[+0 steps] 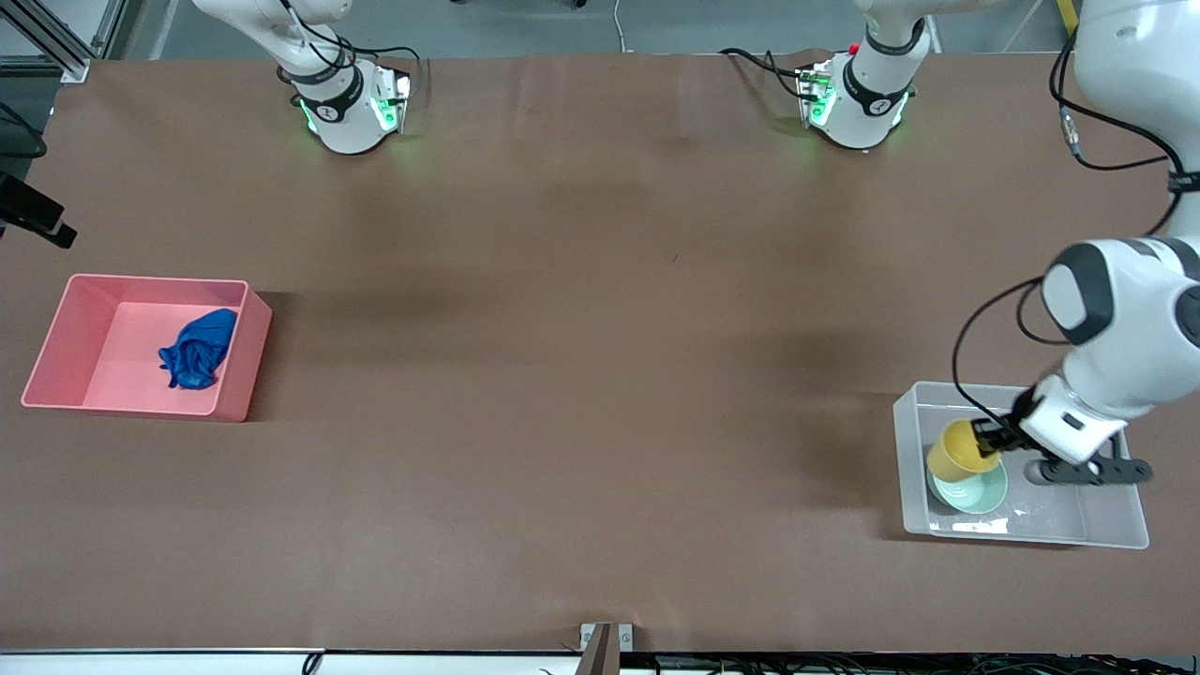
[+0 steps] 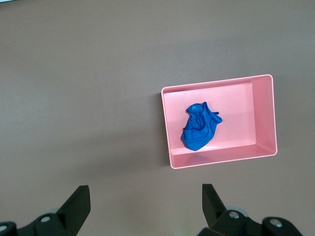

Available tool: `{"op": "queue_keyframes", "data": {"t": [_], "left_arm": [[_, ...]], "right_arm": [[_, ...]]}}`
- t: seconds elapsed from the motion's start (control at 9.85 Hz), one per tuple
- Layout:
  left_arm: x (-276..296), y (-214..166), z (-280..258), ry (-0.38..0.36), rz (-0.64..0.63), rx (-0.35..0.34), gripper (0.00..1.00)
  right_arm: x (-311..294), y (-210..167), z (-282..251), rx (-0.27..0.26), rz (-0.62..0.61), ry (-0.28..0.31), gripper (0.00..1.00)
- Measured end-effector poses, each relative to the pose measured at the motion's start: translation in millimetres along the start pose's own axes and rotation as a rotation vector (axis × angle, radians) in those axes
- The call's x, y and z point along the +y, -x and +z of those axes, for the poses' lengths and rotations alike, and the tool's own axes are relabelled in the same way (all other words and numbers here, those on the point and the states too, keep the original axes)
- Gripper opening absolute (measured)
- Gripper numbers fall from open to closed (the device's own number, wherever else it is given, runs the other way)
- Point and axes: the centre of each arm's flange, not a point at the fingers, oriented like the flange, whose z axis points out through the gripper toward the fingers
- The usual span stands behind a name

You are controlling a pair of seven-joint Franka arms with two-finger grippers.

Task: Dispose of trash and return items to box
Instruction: 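Carry the yellow cup with the left gripper and set it in the bowl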

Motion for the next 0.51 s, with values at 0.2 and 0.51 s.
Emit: {"op": "queue_keyframes", "data": {"t": [0.2, 0.51], "left_arm": [[-40, 3, 37, 0.012, 0.007, -0.039, 0.03], [-49, 12, 78, 0.043, 0.004, -0.089, 0.05]], "right_arm": [[0, 0, 0, 0.0, 0.0, 0.0, 1.0], [0, 0, 0, 0.0, 0.0, 0.0, 1.0]]}}
